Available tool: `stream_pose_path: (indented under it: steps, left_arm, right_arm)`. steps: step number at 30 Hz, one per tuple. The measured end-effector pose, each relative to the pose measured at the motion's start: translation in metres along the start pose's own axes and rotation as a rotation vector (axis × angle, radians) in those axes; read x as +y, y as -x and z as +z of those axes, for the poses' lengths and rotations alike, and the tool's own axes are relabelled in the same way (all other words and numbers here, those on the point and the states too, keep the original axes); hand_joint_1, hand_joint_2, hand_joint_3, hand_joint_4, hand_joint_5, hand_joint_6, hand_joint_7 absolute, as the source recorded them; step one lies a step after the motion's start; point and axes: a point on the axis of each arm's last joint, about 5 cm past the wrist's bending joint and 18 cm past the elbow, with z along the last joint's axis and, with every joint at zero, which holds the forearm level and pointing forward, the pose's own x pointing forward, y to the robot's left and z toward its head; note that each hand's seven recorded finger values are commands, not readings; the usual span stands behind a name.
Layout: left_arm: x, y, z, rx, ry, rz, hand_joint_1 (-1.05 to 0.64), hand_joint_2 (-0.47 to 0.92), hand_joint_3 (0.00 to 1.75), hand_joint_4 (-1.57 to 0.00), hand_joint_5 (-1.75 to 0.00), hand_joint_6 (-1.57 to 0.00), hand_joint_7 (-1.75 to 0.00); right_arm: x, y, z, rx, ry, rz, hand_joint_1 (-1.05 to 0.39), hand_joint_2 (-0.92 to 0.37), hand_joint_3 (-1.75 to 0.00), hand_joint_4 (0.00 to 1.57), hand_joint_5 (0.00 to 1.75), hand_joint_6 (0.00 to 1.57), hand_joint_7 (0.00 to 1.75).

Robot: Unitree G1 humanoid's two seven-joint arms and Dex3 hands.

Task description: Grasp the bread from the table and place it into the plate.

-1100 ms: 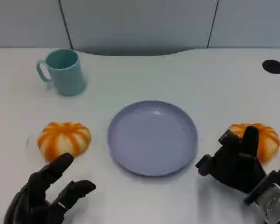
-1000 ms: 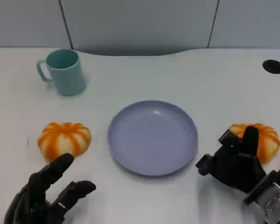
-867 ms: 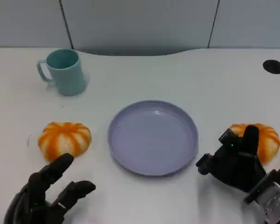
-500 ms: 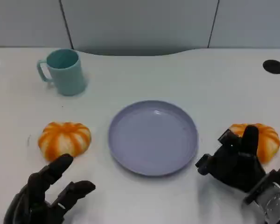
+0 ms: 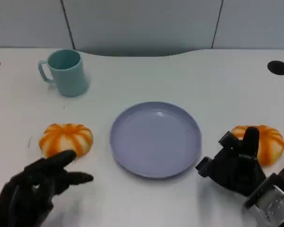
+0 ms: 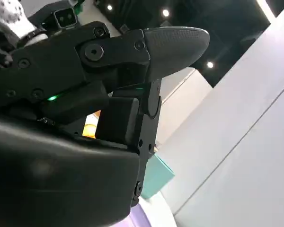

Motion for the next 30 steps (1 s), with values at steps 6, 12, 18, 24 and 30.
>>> stream_pose_path:
  steps: [6, 12, 18, 24, 30]
  left_arm:
    - [0.008, -0.050, 0.045, -0.175, -0.390, -0.107, -0.80, 0.92, 0.25, -0.58, -0.20, -0.62, 0.00]
    - [0.023, -0.086, 0.068, -0.162, -0.722, -0.197, -0.92, 0.92, 0.27, -0.27, -0.02, -0.34, 0.00]
    - [0.038, -0.110, 0.059, -0.023, -1.064, -0.189, -1.04, 0.92, 0.34, -0.01, 0.00, -0.09, 0.00]
    - [0.040, -0.117, 0.029, 0.110, -1.246, -0.144, -1.05, 0.92, 0.34, -0.01, -0.01, -0.04, 0.00]
    - [0.031, -0.111, 0.001, 0.286, -1.124, -0.075, -1.05, 0.92, 0.33, -0.06, -0.03, -0.06, -0.01]
  right_arm:
    - [0.0006, -0.001, 0.001, -0.006, 0.013, 0.004, -0.68, -0.92, -0.30, 1.57, 0.23, 1.50, 0.00]
    - [0.0008, -0.002, 0.000, -0.007, 0.017, 0.011, -0.68, -0.92, -0.30, 1.57, 0.21, 1.50, 0.01]
    - [0.0022, -0.004, -0.005, -0.010, 0.001, 0.020, -0.68, -0.92, -0.30, 1.57, 0.23, 1.51, 0.01]
    - [0.0035, -0.004, -0.007, -0.017, 0.019, 0.026, -0.68, -0.92, -0.31, 1.57, 0.25, 1.52, 0.01]
    - [0.0041, -0.001, -0.008, -0.020, 0.021, 0.015, -0.69, -0.92, -0.31, 1.57, 0.25, 1.51, 0.00]
